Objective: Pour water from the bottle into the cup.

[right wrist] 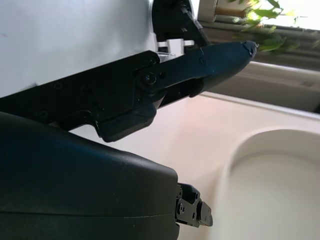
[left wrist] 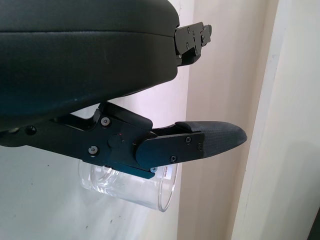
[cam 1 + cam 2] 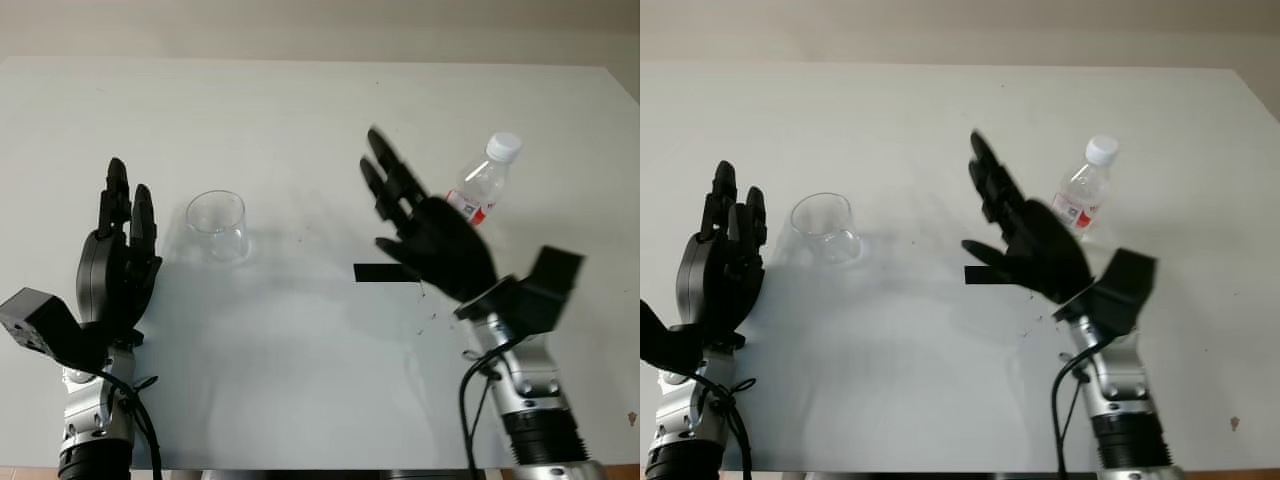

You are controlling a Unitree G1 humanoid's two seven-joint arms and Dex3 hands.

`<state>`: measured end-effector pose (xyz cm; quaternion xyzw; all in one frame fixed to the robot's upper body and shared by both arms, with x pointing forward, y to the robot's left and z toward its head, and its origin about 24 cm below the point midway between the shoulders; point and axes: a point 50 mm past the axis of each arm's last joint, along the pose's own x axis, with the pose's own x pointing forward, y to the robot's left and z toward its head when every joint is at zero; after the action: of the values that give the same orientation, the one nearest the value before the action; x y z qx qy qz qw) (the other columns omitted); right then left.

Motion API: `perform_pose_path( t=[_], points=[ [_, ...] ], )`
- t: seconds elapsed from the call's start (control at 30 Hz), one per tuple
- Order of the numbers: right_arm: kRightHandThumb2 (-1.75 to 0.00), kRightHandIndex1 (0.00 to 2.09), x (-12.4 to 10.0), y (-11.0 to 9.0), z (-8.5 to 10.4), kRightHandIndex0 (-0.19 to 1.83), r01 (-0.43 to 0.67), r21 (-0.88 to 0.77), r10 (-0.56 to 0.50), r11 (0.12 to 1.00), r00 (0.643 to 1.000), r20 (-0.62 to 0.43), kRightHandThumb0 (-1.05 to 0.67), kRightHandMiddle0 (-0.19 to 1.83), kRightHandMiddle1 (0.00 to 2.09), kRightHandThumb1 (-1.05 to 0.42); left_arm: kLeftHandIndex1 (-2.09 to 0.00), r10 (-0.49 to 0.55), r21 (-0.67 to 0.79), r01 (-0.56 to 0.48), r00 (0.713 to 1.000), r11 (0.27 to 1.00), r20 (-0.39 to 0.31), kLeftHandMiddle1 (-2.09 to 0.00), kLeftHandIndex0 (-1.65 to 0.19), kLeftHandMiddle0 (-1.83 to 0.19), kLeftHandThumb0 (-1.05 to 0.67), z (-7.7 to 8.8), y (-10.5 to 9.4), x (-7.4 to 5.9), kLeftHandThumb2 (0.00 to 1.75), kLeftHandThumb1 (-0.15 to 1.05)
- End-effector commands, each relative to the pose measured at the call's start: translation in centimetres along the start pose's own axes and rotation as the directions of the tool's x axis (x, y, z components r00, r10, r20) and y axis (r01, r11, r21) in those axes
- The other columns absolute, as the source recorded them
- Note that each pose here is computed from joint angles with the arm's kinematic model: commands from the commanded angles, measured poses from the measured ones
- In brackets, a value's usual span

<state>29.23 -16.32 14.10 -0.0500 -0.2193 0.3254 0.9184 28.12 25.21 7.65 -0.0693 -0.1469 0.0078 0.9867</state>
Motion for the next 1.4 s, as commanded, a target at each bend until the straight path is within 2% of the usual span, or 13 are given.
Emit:
perform_pose_path(
  t=[0.0, 0.07, 0.13, 0.23, 0.3, 0.47, 0.6, 0.67, 0.73, 0.87, 1.0, 1.17, 1.37],
  points=[
    [-0.06, 0.00, 0.0, -0.9, 3.1, -0.19, -0.046, -0.080, 0.055, 0.996, 0.993, 0.105, -0.91, -0.19, 0.00, -1.02, -0.04, 0.004, -0.012, -0.004, 1.000, 1.000, -0.028, -0.05, 0.18, 0.18, -0.73, -0.8, 0.0, -0.4, 0.50, 1.05],
    [-0.05, 0.00, -0.3, -1.1, 5.2, -0.19, -0.064, -0.135, 0.089, 0.989, 0.978, 0.189, -0.91, -0.19, 0.00, -1.02, -0.04, -0.001, -0.011, 0.001, 1.000, 1.000, -0.026, -0.05, 0.17, 0.18, -0.73, -0.9, -0.2, -0.2, 0.49, 1.05],
    [-0.05, 0.00, -0.5, -1.2, 6.2, -0.19, -0.054, -0.170, 0.093, 0.984, 0.968, 0.233, -0.90, -0.19, 0.00, -1.01, -0.04, -0.004, -0.007, 0.003, 1.000, 1.000, -0.023, -0.06, 0.17, 0.17, -0.74, -0.9, -0.3, -0.1, 0.49, 1.05],
    [-0.04, 0.00, -1.0, -1.2, 7.9, -0.19, 0.017, -0.258, 0.069, 0.966, 0.945, 0.321, -0.85, -0.19, 0.00, -0.98, -0.05, -0.003, 0.001, 0.003, 1.000, 1.000, -0.021, -0.05, 0.17, 0.17, -0.74, -0.9, -0.4, 0.0, 0.50, 1.05],
    [-0.02, 0.00, -1.5, -1.1, 9.5, -0.19, 0.102, -0.311, 0.033, 0.945, 0.916, 0.400, -0.78, -0.19, 0.00, -0.92, -0.04, 0.003, 0.001, -0.003, 1.000, 1.000, -0.028, -0.05, 0.17, 0.18, -0.74, -1.1, -0.5, 0.0, 0.50, 1.05],
    [-0.05, 0.00, -2.2, -1.2, 10.7, -0.19, 0.221, -0.303, -0.025, 0.927, 0.844, 0.536, -0.72, -0.19, 0.00, -0.92, -0.04, 0.006, -0.019, -0.007, 0.999, 1.000, -0.034, -0.05, 0.19, 0.18, -0.74, -1.3, -0.6, -0.1, 0.50, 1.05],
    [-0.07, 0.00, -3.2, -1.5, 11.1, -0.19, 0.372, -0.304, -0.117, 0.877, 0.779, 0.616, -0.72, -0.19, 0.00, -0.96, -0.02, 0.000, -0.018, -0.001, 0.999, 1.000, -0.033, -0.04, 0.19, 0.19, -0.74, -1.3, -0.5, 0.0, 0.50, 1.05],
    [-0.07, 0.00, -3.5, -1.9, 10.8, -0.19, 0.446, -0.289, -0.172, 0.847, 0.745, 0.645, -0.73, -0.19, 0.00, -0.99, -0.02, 0.003, -0.012, -0.003, 0.999, 1.000, -0.033, -0.05, 0.18, 0.18, -0.73, -1.3, -0.5, 0.0, 0.50, 1.05],
    [-0.06, 0.00, -3.7, -2.3, 10.4, -0.19, 0.496, -0.284, -0.213, 0.820, 0.726, 0.653, -0.73, -0.19, 0.00, -0.98, -0.02, 0.003, -0.013, -0.003, 0.999, 1.000, -0.034, -0.05, 0.18, 0.18, -0.74, -1.3, -0.4, 0.1, 0.50, 1.05],
    [-0.04, 0.00, -3.8, -3.4, 9.0, -0.19, 0.585, -0.350, -0.299, 0.731, 0.737, 0.606, -0.77, -0.19, 0.00, -0.94, -0.02, -0.002, -0.011, 0.002, 0.999, 1.000, -0.032, -0.05, 0.19, 0.19, -0.74, -1.3, -0.4, 0.1, 0.50, 1.05],
    [-0.04, 0.00, -3.6, -4.2, 7.2, -0.19, 0.619, -0.371, -0.403, 0.692, 0.758, 0.513, -0.84, -0.19, 0.00, -0.92, -0.03, 0.000, 0.002, 0.001, 0.999, 1.000, -0.033, -0.05, 0.18, 0.18, -0.74, -1.3, -0.3, 0.2, 0.50, 1.05],
    [-0.06, 0.00, -3.7, -5.3, 4.0, -0.19, 0.659, -0.349, -0.553, 0.666, 0.751, 0.361, -0.87, -0.19, 0.00, -0.96, -0.01, -0.013, -0.007, 0.013, 0.999, 1.000, -0.029, -0.03, 0.19, 0.19, -0.74, -1.1, 0.1, 0.1, 0.50, 1.05],
    [-0.06, 0.00, -3.9, -6.3, 0.5, -0.19, 0.671, -0.283, -0.645, 0.685, 0.740, 0.193, -0.90, -0.19, 0.00, -0.95, 0.00, -0.017, -0.007, 0.017, 0.999, 1.000, -0.034, -0.03, 0.19, 0.19, -0.74, -1.1, 0.6, -0.1, 0.50, 1.05]
  ],
)
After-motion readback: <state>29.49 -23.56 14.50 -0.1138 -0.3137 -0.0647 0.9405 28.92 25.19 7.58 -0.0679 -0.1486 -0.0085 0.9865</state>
